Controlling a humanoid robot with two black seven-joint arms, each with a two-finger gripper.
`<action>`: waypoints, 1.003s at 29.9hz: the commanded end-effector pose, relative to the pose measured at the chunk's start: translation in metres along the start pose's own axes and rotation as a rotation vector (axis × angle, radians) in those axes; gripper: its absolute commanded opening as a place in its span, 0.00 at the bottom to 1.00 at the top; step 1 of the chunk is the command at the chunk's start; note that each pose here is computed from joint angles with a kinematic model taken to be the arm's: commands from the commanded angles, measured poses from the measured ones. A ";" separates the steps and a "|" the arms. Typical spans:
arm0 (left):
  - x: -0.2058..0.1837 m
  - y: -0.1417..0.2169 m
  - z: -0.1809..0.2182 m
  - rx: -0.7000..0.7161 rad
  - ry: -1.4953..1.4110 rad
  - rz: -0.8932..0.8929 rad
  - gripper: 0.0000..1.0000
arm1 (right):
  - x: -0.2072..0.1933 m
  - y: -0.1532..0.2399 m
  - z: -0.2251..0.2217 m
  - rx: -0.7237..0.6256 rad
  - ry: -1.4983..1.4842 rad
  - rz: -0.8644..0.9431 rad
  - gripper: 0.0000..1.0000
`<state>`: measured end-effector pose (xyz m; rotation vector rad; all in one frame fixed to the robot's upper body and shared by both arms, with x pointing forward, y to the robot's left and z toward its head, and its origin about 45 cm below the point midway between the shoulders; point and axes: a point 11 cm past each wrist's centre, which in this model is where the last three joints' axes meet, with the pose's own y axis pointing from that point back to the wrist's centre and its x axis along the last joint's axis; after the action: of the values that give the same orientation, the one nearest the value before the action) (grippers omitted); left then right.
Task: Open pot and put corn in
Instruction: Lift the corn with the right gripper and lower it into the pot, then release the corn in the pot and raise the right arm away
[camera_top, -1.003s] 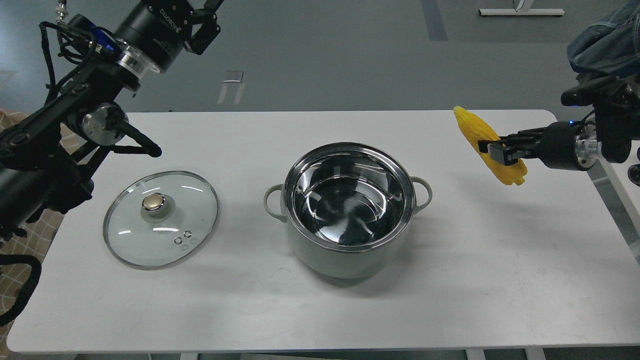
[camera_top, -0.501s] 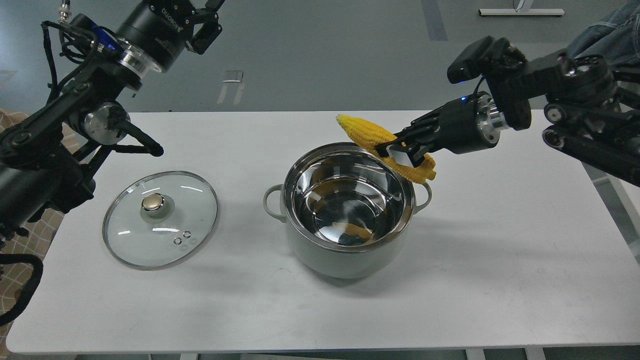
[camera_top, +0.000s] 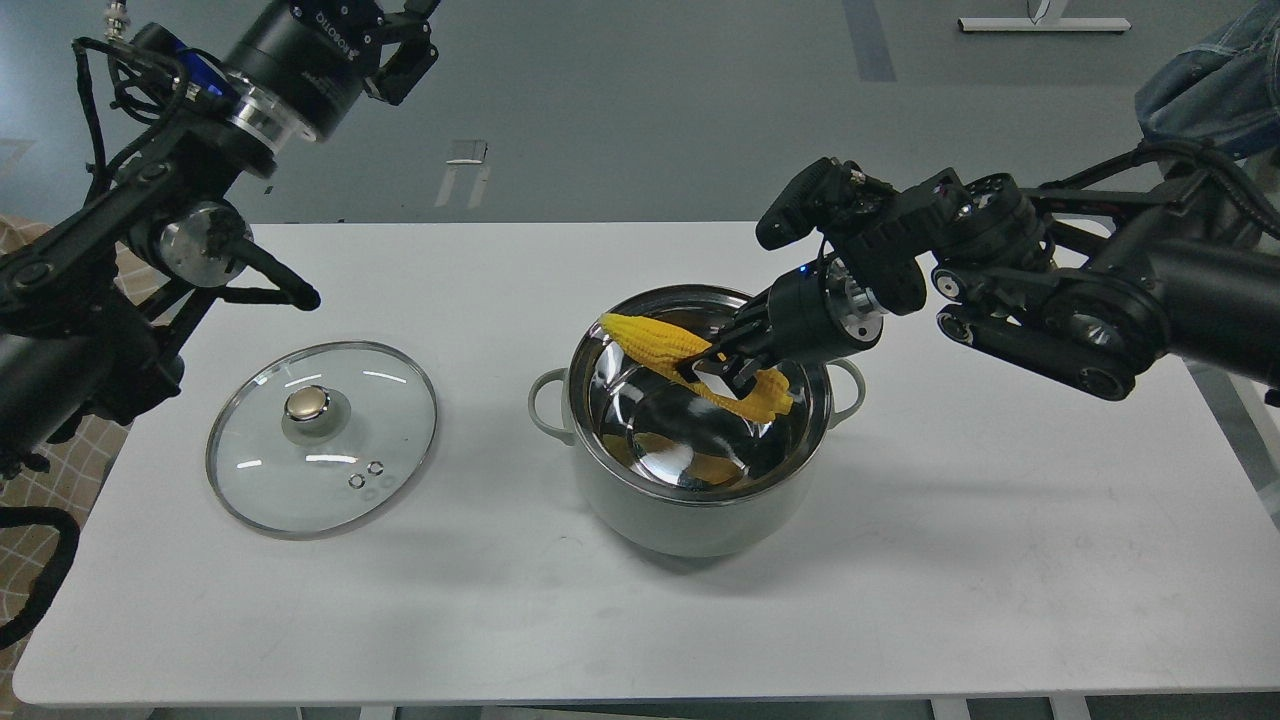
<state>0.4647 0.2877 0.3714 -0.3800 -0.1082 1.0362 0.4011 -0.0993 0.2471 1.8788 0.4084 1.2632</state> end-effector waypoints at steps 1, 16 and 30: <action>0.000 0.000 0.001 -0.002 0.001 0.000 0.97 | -0.006 -0.004 -0.001 -0.001 0.005 -0.026 0.21; 0.001 0.000 0.001 -0.004 0.003 0.002 0.97 | -0.012 -0.010 -0.002 0.004 0.011 -0.033 0.65; 0.001 0.002 -0.001 0.000 0.001 0.003 0.97 | 0.057 0.045 0.012 -0.015 -0.087 0.194 0.77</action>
<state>0.4643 0.2891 0.3706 -0.3817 -0.1071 1.0387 0.4089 -0.0938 0.2665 1.9171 0.3419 1.2857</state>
